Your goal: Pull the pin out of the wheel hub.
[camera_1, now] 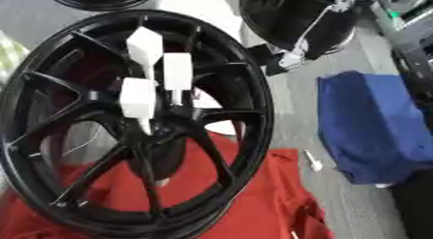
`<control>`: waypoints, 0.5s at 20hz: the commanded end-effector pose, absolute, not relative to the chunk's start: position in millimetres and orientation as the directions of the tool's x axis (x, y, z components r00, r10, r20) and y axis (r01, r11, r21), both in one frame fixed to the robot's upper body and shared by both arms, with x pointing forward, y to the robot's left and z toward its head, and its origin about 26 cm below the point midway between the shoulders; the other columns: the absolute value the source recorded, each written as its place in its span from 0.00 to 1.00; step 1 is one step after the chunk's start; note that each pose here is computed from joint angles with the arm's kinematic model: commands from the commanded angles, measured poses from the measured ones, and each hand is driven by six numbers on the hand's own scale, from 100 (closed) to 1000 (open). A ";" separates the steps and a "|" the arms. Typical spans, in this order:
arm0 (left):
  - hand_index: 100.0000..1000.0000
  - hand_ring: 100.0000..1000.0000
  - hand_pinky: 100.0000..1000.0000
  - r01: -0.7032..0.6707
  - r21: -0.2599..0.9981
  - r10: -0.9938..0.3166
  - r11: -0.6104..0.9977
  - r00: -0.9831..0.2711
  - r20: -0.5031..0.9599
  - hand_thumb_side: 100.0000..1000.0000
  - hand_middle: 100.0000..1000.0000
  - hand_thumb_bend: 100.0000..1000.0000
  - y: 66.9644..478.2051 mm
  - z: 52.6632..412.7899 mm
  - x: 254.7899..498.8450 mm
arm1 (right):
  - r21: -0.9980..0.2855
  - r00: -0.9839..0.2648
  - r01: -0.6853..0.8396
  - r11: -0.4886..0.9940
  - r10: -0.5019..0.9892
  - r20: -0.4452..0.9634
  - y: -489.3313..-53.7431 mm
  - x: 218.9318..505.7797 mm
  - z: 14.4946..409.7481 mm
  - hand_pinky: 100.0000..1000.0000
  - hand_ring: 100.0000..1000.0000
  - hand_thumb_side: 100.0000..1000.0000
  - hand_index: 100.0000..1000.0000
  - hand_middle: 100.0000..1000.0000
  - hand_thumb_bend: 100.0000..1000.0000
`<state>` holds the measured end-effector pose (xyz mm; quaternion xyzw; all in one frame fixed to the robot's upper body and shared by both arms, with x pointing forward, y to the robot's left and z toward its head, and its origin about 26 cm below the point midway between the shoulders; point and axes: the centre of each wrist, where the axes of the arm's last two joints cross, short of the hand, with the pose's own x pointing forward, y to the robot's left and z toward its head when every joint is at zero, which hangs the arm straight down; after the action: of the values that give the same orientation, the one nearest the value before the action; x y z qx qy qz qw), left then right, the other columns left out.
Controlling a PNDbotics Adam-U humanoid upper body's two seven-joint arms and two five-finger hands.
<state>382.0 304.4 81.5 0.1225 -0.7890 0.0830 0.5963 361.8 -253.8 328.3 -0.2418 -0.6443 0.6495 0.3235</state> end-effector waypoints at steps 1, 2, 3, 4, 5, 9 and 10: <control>0.68 0.46 0.61 -0.283 0.024 -0.105 0.959 -0.273 0.956 0.98 0.42 0.05 304.8 86.6 383.2 | -0.997 -0.656 -0.061 0.050 0.751 0.078 -246.6 356.2 333.6 0.74 0.79 0.16 0.77 0.70 0.63; 0.68 0.46 0.61 -0.281 0.023 -0.103 0.960 -0.272 0.957 0.98 0.42 0.06 304.0 86.3 383.4 | -0.997 -0.649 -0.061 0.054 0.756 0.081 -244.6 356.2 332.0 0.74 0.79 0.16 0.77 0.70 0.63; 0.68 0.46 0.61 -0.278 0.022 -0.100 0.960 -0.272 0.957 0.98 0.42 0.06 302.8 86.2 383.7 | -0.996 -0.641 -0.059 0.060 0.763 0.084 -243.1 356.2 330.7 0.74 0.79 0.17 0.77 0.69 0.63; 0.68 0.46 0.61 -0.275 0.019 -0.097 0.961 -0.273 0.957 0.98 0.42 0.06 301.7 86.3 384.1 | -0.996 -0.631 -0.056 0.068 0.771 0.088 -241.6 356.2 329.3 0.73 0.79 0.17 0.77 0.69 0.63; 0.68 0.46 0.61 -0.273 0.016 -0.094 0.962 -0.274 0.957 0.98 0.42 0.06 300.6 86.5 384.5 | -0.996 -0.620 -0.054 0.078 0.779 0.094 -240.2 356.4 327.5 0.73 0.78 0.17 0.77 0.69 0.63; 0.68 0.46 0.61 -0.262 0.009 -0.084 0.965 -0.278 0.957 0.98 0.42 0.06 295.7 87.4 386.1 | -0.990 -0.577 -0.061 0.128 0.805 0.140 -233.0 358.1 317.9 0.72 0.79 0.16 0.78 0.69 0.64; 0.68 0.46 0.61 -0.259 0.007 -0.081 0.966 -0.279 0.957 0.98 0.42 0.06 294.7 87.8 386.5 | -0.988 -0.574 -0.073 0.137 0.804 0.154 -230.4 358.2 315.1 0.72 0.79 0.16 0.78 0.69 0.63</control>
<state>383.4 295.4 78.2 0.1098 -0.7875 0.0798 0.6012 362.6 -231.2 307.5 -0.2642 -0.6533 0.6030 0.3738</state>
